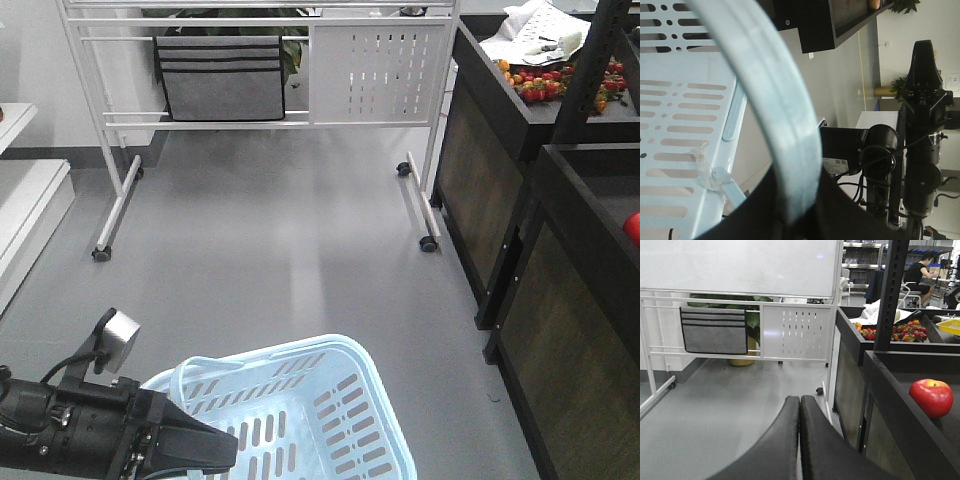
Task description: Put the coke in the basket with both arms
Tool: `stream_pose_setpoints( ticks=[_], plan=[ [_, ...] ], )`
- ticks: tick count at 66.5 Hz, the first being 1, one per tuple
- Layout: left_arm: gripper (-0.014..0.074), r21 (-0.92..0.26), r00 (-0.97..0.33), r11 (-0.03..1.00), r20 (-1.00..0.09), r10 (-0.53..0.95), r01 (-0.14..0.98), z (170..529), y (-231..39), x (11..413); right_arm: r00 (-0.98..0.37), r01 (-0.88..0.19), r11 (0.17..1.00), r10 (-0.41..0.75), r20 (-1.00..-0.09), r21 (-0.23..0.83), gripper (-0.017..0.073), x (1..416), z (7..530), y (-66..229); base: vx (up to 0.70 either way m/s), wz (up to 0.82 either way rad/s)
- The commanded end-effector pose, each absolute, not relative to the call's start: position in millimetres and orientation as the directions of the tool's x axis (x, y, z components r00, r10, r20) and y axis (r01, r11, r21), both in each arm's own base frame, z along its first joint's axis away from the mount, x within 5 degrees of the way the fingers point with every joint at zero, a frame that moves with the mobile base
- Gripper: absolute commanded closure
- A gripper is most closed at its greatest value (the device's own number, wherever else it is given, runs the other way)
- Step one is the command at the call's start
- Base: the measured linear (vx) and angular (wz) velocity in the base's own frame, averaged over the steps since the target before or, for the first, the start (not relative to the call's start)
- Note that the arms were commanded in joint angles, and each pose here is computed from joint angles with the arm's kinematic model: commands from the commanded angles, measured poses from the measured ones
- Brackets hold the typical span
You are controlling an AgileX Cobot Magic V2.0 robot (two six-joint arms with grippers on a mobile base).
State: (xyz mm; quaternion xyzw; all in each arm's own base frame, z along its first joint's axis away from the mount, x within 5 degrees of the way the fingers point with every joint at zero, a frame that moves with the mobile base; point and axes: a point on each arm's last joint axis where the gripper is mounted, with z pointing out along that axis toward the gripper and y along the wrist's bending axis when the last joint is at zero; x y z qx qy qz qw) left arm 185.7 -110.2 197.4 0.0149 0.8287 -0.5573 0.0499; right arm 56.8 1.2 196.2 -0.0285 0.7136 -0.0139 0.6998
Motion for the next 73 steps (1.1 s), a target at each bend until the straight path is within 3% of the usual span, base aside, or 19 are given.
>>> stream_pose_setpoints(
  ticks=[1, 73],
  plan=[
    [0.0600, -0.953, -0.991, 0.280, -0.130, -0.042, 0.113, 215.1, -114.0, 186.2, 0.058, -0.010, 0.998, -0.065, -0.996, -0.065, 0.0569, 56.0, 200.9, 0.8, 0.17, -0.02],
    [0.0600, -0.953, -0.991, 0.280, -0.130, -0.042, 0.113, 215.1, -114.0, 186.2, 0.058, -0.010, 0.998, -0.065, -0.996, -0.065, 0.0569, 56.0, 200.9, 0.8, 0.15, -0.04]
  ],
)
